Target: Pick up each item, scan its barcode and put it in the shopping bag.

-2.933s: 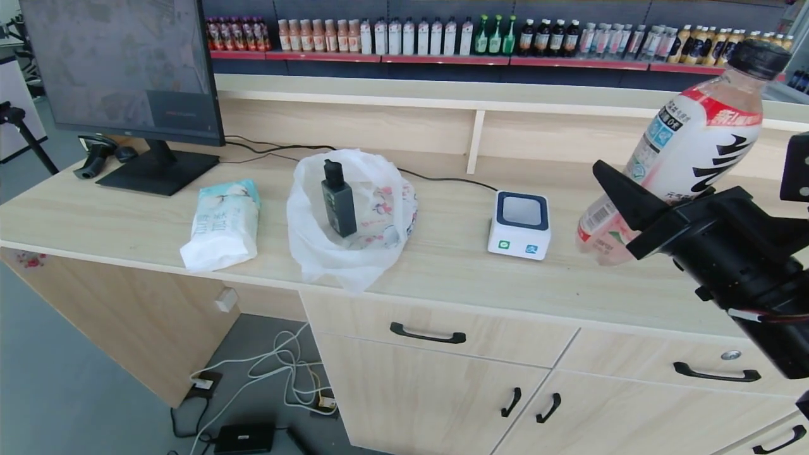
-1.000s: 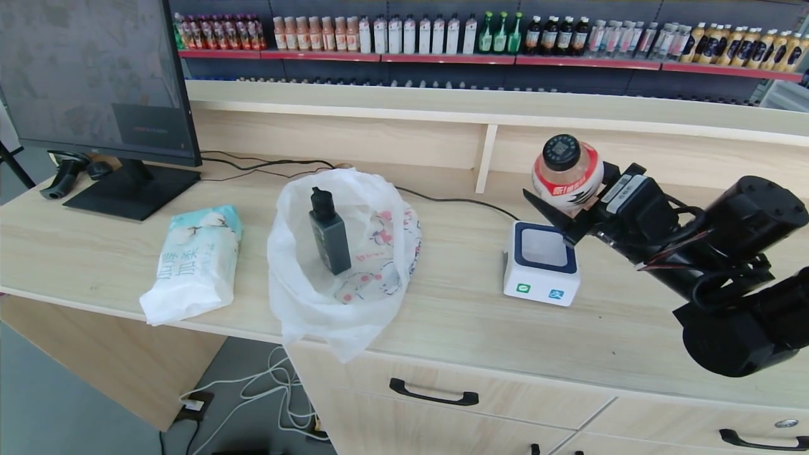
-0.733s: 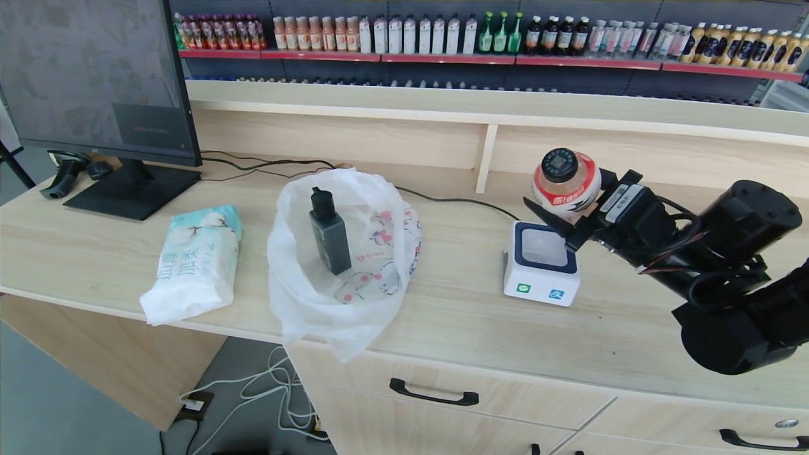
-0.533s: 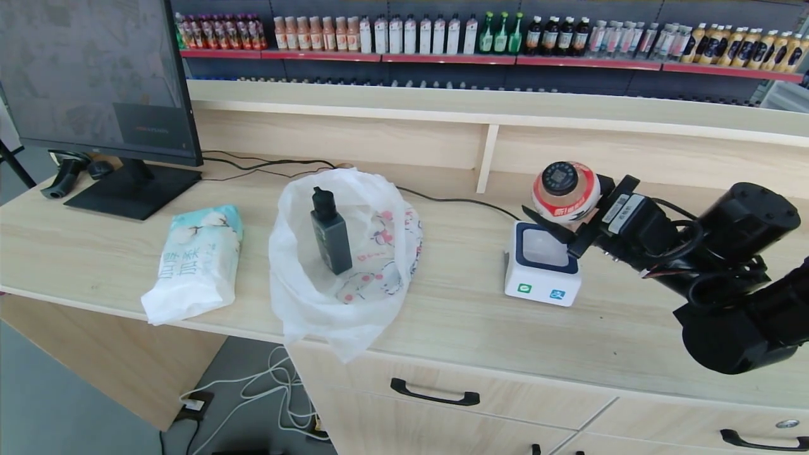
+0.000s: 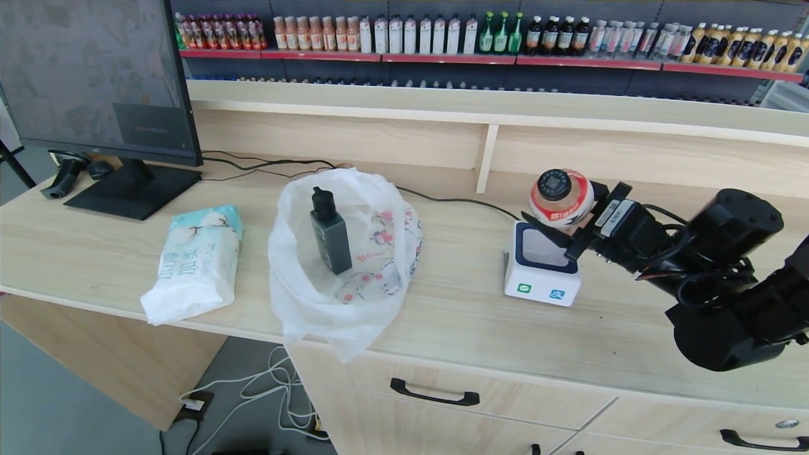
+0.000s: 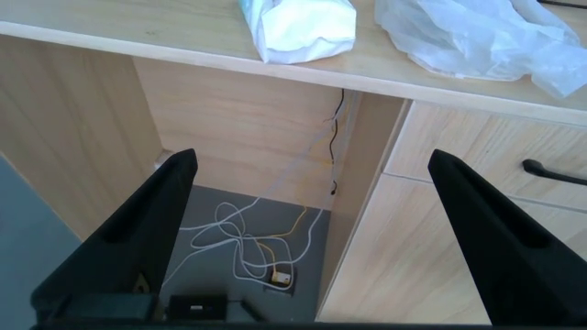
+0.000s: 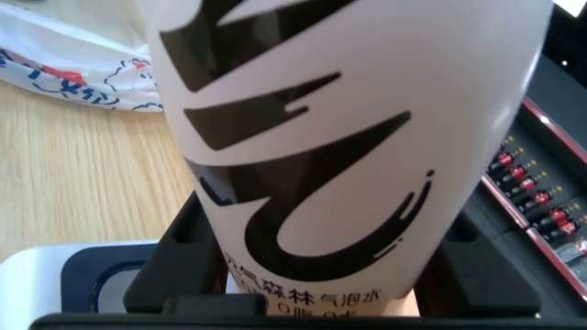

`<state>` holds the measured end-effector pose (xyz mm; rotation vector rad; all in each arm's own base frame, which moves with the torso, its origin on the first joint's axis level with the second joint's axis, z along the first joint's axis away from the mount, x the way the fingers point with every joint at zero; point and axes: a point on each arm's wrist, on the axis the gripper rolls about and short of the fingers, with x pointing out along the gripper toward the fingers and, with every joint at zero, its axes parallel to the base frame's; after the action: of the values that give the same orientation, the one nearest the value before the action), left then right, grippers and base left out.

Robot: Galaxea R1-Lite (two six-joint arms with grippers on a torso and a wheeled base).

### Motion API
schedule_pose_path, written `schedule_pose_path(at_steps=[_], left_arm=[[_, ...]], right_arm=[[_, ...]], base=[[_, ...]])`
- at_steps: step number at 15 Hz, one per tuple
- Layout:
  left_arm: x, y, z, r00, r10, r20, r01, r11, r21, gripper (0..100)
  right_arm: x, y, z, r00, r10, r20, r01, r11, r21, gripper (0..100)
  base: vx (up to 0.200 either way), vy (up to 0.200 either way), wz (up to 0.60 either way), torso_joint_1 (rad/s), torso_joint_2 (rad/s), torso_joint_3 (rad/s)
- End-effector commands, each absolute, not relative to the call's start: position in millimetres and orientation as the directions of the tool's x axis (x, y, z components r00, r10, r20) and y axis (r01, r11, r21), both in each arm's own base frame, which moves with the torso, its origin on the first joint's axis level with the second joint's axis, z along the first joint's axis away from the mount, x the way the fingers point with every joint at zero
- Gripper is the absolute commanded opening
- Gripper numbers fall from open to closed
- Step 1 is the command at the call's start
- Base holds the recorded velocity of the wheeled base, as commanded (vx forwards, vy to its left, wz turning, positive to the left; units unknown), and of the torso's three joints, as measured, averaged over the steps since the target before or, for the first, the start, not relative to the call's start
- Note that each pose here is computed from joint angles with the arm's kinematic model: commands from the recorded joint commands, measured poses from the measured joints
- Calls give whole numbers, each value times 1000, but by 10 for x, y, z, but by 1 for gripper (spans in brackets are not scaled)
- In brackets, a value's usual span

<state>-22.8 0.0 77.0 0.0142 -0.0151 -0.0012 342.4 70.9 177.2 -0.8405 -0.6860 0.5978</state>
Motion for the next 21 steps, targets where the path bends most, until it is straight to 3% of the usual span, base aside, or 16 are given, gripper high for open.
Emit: schedule_pose_path(at_steps=[1,8,14,21], left_arm=[[-228,1,767,1000,0,12,0,1000,14,100],[-228,0,766,1000,-2,11,1,1000,11,100],[-228,0,763,1000,-2,8,1,1000,6,100],[-227,1,763,1000,-3,6,3,1000,6,100]], right_arm=[[3427,709,1768,637,709,302,-204,533,-821,0],[3422,713,1770,636,710,302,-210,536,-818,0],[3227,762,2045,598,717,360,-215,576,-789,0],[2897,1174,2318,610,635,474,-379,759,-529,0]], base=[[0,0,0,0,0,0],[0,0,0,0,0,0],[0,0,0,0,0,0],[0,0,0,0,0,0]])
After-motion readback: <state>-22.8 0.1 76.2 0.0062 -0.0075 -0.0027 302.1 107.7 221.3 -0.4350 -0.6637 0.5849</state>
